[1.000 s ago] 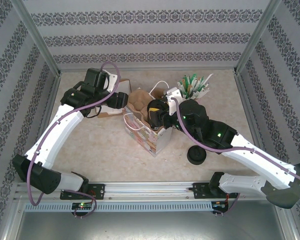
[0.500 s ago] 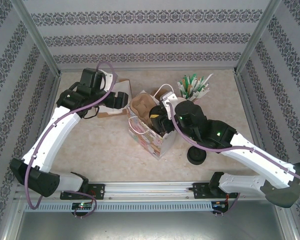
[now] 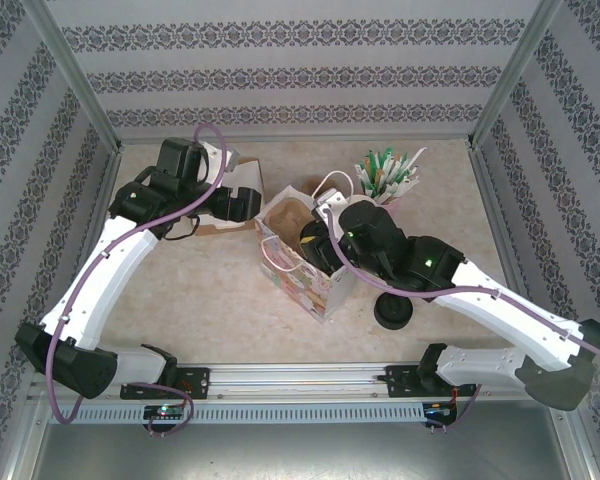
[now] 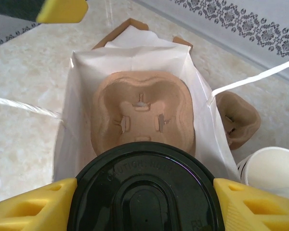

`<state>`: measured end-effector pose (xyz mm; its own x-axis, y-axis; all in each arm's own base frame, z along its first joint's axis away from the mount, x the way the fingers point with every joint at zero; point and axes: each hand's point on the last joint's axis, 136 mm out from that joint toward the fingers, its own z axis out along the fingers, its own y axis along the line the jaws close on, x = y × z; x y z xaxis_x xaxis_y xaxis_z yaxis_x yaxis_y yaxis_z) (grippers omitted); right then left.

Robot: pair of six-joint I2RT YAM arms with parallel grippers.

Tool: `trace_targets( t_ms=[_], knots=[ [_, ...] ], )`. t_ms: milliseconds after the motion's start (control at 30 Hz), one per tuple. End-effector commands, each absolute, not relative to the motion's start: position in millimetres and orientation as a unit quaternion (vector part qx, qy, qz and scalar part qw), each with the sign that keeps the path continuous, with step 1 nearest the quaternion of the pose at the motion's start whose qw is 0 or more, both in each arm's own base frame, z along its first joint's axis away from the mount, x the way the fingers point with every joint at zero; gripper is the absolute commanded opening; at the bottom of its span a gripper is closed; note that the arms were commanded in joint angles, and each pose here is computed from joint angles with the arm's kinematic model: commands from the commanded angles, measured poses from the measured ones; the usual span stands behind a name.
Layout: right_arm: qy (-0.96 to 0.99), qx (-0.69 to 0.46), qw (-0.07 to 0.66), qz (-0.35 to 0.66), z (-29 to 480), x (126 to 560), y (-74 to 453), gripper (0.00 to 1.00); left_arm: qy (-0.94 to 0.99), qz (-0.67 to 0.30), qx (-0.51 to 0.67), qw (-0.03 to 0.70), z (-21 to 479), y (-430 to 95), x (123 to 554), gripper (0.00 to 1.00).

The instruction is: Pack the takeout coffee

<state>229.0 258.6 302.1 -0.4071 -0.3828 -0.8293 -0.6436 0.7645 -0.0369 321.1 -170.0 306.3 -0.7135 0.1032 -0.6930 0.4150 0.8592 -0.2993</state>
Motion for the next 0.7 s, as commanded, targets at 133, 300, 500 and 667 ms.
trace_targets(
  t_ms=[133,300,500,667],
  knots=[
    [0.826,-0.328,0.439,0.136,295.7,232.2,262.1,0.42,0.896,-0.251,0.169,0.325,298.8,-179.9,312.2,0.91],
    [0.820,-0.333,0.438,0.157,286.4,235.0,269.9,0.42,0.894,-0.255,0.171,0.326,298.1,-181.4,311.8,0.90],
    [0.818,-0.327,0.439,0.175,273.8,242.3,274.2,0.42,0.894,-0.265,0.183,0.312,293.2,-187.2,309.3,0.90],
    [0.828,-0.320,0.427,0.174,260.4,244.7,270.7,0.46,0.894,-0.267,0.197,0.300,288.2,-193.8,306.9,0.89]
  ],
)
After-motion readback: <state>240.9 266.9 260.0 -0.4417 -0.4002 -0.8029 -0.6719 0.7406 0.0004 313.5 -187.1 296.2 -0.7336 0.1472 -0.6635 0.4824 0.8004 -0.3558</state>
